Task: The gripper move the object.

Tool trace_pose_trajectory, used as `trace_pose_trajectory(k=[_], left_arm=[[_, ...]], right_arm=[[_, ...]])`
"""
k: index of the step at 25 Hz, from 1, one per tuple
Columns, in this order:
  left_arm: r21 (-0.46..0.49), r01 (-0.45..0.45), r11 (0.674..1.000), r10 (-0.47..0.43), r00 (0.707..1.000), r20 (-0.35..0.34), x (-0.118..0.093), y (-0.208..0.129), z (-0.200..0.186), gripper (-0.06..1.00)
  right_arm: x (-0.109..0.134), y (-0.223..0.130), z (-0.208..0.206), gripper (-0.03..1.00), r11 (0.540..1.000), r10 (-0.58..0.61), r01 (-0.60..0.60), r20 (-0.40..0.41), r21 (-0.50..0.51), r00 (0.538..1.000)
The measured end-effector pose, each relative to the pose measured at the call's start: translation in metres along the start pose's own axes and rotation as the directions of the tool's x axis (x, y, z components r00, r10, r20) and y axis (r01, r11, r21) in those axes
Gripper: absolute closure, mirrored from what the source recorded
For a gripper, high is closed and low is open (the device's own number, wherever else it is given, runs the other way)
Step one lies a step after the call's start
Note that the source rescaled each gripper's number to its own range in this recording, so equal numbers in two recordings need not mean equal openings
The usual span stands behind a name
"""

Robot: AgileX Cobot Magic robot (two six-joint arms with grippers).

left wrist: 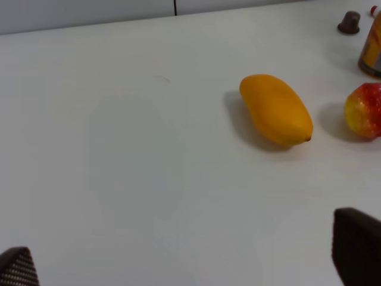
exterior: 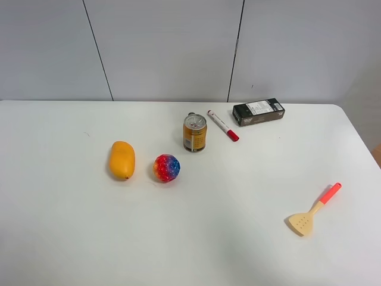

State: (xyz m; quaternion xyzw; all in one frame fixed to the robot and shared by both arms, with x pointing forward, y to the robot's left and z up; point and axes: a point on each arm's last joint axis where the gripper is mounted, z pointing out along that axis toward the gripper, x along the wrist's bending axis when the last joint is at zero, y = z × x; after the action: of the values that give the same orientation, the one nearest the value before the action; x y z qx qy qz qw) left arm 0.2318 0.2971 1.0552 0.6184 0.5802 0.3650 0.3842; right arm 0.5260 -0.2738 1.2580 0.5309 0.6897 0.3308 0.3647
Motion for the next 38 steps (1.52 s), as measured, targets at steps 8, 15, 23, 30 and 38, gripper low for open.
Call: trace_pose_trajectory(k=[8, 15, 23, 30, 38], left_arm=[[0.0, 0.0, 1.0, 0.0, 1.0, 0.0, 0.0, 0.0, 0.0, -0.06], [0.0, 0.0, 1.0, 0.0, 1.0, 0.0, 0.0, 0.0, 0.0, -0.06], [0.0, 0.0, 1.0, 0.0, 1.0, 0.0, 0.0, 0.0, 0.0, -0.06], [0.0, 0.0, 1.0, 0.0, 1.0, 0.0, 0.0, 0.0, 0.0, -0.06], [0.0, 0.0, 1.0, 0.0, 1.0, 0.0, 0.0, 0.0, 0.0, -0.06]], right_arm=[[-0.008, -0.11, -0.138, -0.01, 0.98, 0.182, -0.159, 0.208, -0.12, 0.961], [0.029, -0.21, -0.183, 0.0, 0.963, 0.222, -0.176, 0.231, -0.205, 0.947], [0.051, -0.295, -0.154, 0.02, 0.976, 0.218, -0.207, 0.201, -0.074, 0.955], [0.058, -0.32, -0.139, 0.02, 0.98, 0.198, -0.198, 0.173, -0.019, 0.965], [0.055, -0.321, -0.14, 0.02, 0.974, 0.226, -0.225, 0.208, -0.028, 0.952]])
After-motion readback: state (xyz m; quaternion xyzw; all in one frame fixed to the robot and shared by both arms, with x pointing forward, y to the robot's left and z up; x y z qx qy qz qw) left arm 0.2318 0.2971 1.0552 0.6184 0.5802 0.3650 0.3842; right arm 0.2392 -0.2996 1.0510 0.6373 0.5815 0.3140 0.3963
